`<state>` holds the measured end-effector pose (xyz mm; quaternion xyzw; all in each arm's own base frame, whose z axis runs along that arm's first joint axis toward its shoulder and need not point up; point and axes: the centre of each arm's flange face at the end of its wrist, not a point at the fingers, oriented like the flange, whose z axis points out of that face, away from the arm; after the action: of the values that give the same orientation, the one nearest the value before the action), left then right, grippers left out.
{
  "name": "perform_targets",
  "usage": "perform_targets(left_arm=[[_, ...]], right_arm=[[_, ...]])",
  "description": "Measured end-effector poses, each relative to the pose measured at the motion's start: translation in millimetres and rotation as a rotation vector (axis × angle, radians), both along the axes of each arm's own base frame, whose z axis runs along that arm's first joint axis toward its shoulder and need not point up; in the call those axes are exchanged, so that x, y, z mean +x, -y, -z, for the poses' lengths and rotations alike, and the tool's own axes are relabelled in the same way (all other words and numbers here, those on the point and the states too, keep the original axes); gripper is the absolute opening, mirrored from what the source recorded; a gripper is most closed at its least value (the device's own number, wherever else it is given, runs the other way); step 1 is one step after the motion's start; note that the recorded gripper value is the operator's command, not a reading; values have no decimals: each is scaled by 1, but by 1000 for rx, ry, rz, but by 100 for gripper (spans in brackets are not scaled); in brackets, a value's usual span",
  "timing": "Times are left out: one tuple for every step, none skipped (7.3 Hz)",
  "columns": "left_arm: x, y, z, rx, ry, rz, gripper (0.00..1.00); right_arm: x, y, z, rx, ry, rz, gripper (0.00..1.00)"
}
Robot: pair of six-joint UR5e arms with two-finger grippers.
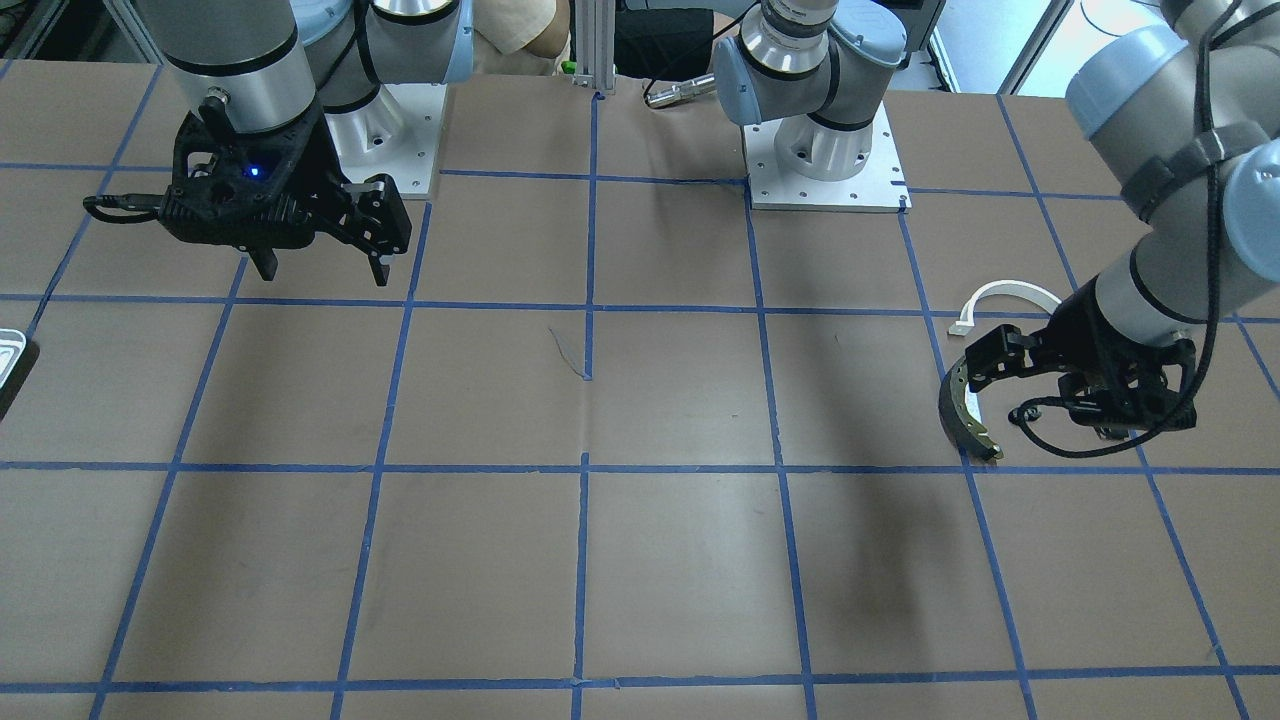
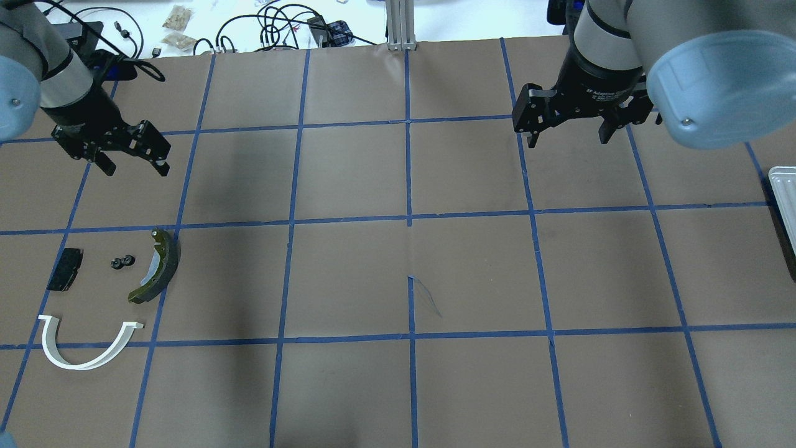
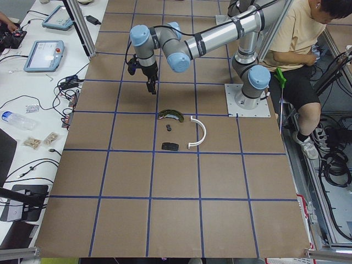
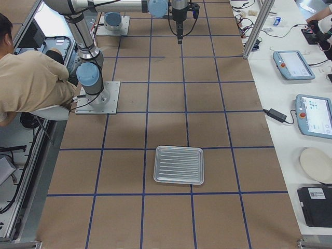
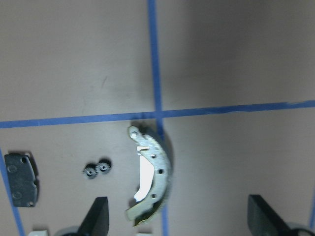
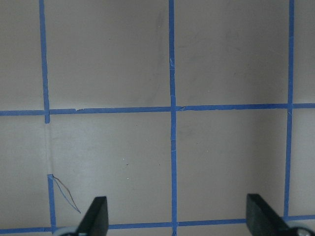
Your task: Place bearing gear from tray to pile
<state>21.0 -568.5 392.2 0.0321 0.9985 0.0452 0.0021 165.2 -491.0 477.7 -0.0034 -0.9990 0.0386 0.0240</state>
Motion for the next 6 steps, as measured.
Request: perform_targets(left_arm=[[-37,-4,-16,-21,1,4,100],[-63,-9,-27,-37,4,16,100],[-79,-15,-36,-51,7,14,100],[-95,-22,-46,-68,9,-9,100],[-113,-32,-56,-84,11,-23,100],[-126,-44,-67,-97,11,-23,100]], right_arm=[[0,0,0,-1,0,-2,100],[0,0,0,-2,0,-2,100],[-1,2,-3,-13,4,-1,100],[-1,4,-8,-31,12,4,100],[-3,6,-11,-39,16,11,100],[-7,7,-12,-41,17,18,100]])
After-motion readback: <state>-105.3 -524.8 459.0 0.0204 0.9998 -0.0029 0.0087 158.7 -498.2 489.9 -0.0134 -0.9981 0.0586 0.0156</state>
